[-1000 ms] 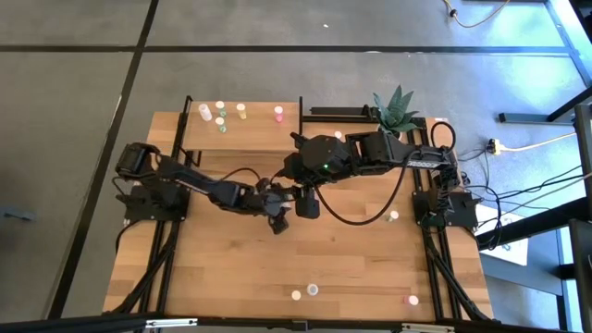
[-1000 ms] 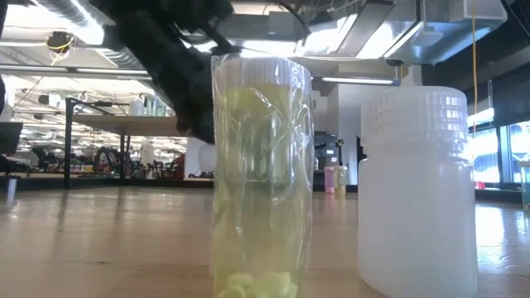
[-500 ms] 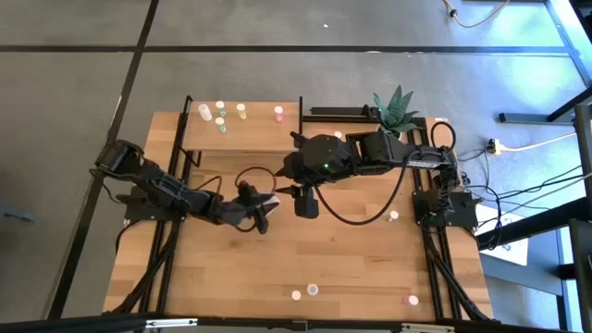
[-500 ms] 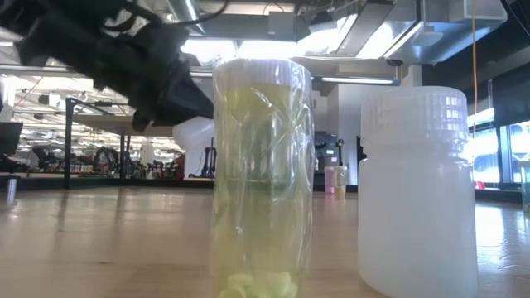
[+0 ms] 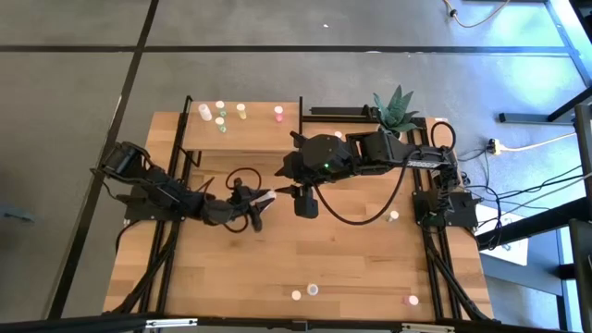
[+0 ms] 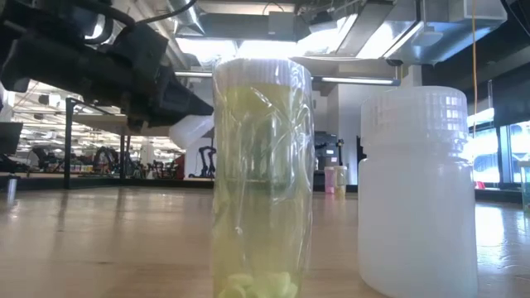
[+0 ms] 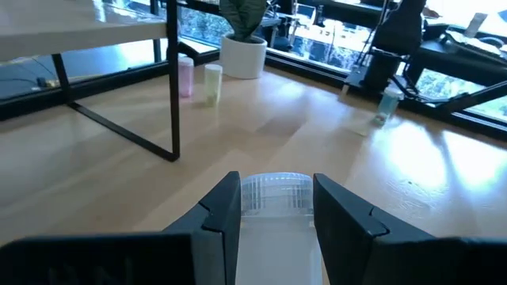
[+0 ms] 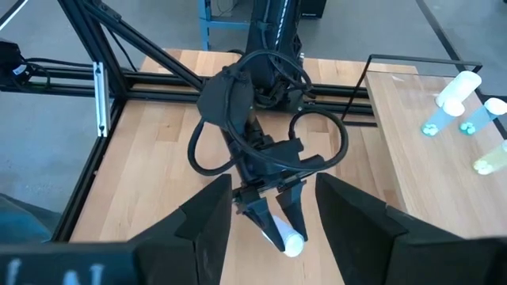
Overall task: Pick and place medicine bottles onto shelf by color
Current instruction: Put the top white pill bottle aligned with the other white pill bottle on the shelf
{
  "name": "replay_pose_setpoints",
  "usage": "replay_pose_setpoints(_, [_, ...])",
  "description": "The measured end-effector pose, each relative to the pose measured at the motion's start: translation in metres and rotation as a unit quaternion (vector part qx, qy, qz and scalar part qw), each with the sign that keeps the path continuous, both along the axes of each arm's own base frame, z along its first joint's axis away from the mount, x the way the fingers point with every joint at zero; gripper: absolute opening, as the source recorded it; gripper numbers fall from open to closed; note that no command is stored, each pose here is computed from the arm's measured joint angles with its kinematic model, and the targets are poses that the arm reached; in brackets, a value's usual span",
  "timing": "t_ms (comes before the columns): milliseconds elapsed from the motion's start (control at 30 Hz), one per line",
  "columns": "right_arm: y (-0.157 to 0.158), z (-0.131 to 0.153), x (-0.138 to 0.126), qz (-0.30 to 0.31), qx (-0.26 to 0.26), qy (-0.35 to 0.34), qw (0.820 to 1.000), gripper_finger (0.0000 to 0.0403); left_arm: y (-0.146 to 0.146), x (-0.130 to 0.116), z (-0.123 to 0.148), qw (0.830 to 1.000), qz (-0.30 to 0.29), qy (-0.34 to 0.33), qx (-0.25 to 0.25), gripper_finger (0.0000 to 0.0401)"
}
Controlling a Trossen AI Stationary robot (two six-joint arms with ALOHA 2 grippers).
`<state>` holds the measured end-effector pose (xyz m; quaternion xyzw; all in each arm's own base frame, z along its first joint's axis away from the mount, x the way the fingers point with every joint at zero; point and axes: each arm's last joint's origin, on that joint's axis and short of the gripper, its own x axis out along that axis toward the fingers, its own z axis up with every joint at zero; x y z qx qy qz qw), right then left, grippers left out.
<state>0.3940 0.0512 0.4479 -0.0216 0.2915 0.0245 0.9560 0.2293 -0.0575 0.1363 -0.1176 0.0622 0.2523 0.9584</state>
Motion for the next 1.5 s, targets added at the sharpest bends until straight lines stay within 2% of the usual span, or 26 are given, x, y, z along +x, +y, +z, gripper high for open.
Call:
replay_pose_setpoints(200, [0.000,0.000,0.000,0.000,-0.001,0.000,1.000,0.0186,0.000,0.000,0.000,1.000,0.001,-0.001,0.001,0.0114])
replay_pose_setpoints(300, [0.000,0.000,0.000,0.000,0.000,0.000,1.000,0.0186,-0.002,0.001,0.007,1.000,0.003,-0.031,-0.001,0.0114])
replay_pose_setpoints(533, [0.000,0.000,0.000,0.000,0.000,0.000,1.000,0.0186,-0.008,-0.005,0.033,0.994,0.025,-0.076,0.076,0.0114])
replay_pose_setpoints(767, [0.000,0.000,0.000,0.000,0.000,0.000,1.000,0.0186,-0.009,-0.023,0.067,0.985,0.077,-0.079,0.132,0.0114])
replay_pose_setpoints(1000, [0.000,0.000,0.000,0.000,0.000,0.000,1.000,0.0186,-0.006,-0.048,0.096,0.971,0.161,-0.042,0.170,0.0114])
replay_pose_setpoints(1267, [0.000,0.000,0.000,0.000,0.000,0.000,1.000,0.0186,0.007,-0.074,0.122,0.959,0.227,-0.011,0.167,0.0114])
replay_pose_setpoints(1500, [0.000,0.000,0.000,0.000,0.000,0.000,1.000,0.0186,0.015,-0.088,0.135,0.960,0.236,-0.029,0.151,0.0114])
